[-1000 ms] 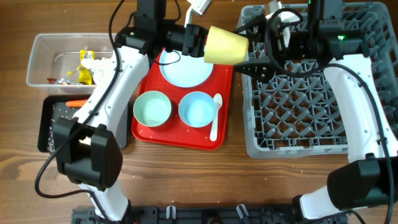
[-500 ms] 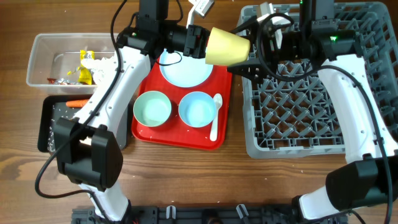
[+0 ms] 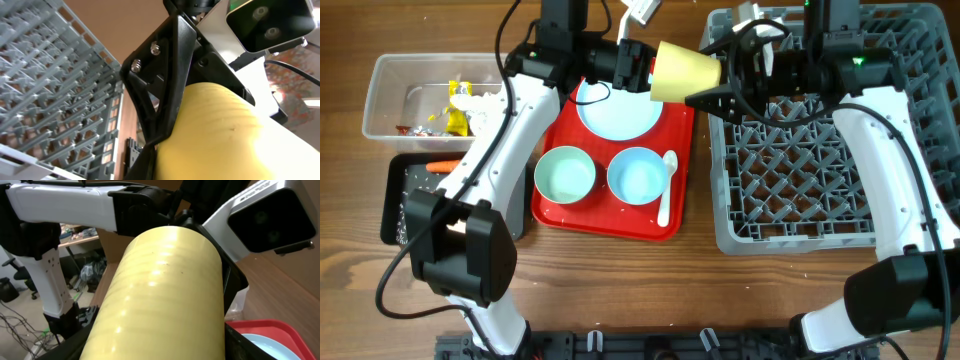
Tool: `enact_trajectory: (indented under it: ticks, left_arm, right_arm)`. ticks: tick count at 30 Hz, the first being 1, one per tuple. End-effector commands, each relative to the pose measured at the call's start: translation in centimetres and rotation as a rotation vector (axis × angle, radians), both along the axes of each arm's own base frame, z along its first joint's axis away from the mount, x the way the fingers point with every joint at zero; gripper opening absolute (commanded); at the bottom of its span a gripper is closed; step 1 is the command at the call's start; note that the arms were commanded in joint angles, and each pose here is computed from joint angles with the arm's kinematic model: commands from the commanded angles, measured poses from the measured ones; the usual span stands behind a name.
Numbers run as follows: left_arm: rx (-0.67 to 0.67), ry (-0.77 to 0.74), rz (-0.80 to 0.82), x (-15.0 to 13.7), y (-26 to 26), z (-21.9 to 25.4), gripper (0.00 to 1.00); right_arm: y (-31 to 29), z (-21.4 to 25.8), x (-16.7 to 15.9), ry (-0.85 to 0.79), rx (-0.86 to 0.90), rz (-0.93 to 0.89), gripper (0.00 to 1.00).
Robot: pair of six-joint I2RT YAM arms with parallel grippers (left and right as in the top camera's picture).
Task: Sort waste into correct bins and load items into the dishwasher rack
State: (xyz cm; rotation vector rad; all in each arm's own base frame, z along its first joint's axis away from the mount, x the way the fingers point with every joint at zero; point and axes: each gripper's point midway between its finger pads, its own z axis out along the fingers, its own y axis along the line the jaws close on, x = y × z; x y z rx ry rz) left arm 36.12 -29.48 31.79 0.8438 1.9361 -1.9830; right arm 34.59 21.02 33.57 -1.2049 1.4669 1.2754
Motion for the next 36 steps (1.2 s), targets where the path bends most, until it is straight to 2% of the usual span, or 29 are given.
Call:
enact_trajectory:
  ticks: [1, 7, 13, 16, 22, 26, 30, 33, 36]
  left_arm:
    - [-0.006, 0.002, -0.013, -0.23, -0.20, 0.61, 0.04]
    - [-0.006, 0.002, -0.013, -0.25, -0.21, 0.61, 0.04]
    - [-0.006, 0.002, -0.014, -0.26, -0.24, 0.61, 0.05]
    - [-0.006, 0.002, -0.014, -0.26, -0.24, 0.61, 0.12]
    - [-0.006, 0.002, -0.012, -0.21, -0.17, 0.61, 0.18]
    - [-0.005, 0.001, -0.007, -0.07, -0.03, 0.60, 0.28]
    - [-0.004, 0.001, 0.002, 0.16, 0.20, 0.58, 0.23]
    - [-0.004, 0.002, 0.001, 0.14, 0.19, 0.57, 0.13]
    - [0.004, 0.015, 0.007, 0.18, 0.19, 0.39, 0.09]
  right_arm:
    - [1.01, 0.96, -1.27, -0.026, 0.078, 0.089, 0.66]
    - [1.02, 1.28, -1.38, -0.037, 0.094, 0.101, 0.76]
    - [1.02, 1.47, -1.50, -0.039, 0.105, 0.110, 0.70]
    - [1.00, 1.73, -1.67, -0.041, 0.119, 0.121, 0.70]
    - [1.00, 1.81, -1.74, -0.040, 0.124, 0.124, 0.68]
    - [1.00, 1.81, -1.74, -0.040, 0.124, 0.124, 0.67]
    - [1.00, 1.81, -1.74, -0.041, 0.124, 0.125, 0.67]
    - [0.98, 1.81, -1.74, -0.041, 0.124, 0.124, 0.74]
    - [0.98, 1.88, -1.78, -0.038, 0.127, 0.127, 0.82]
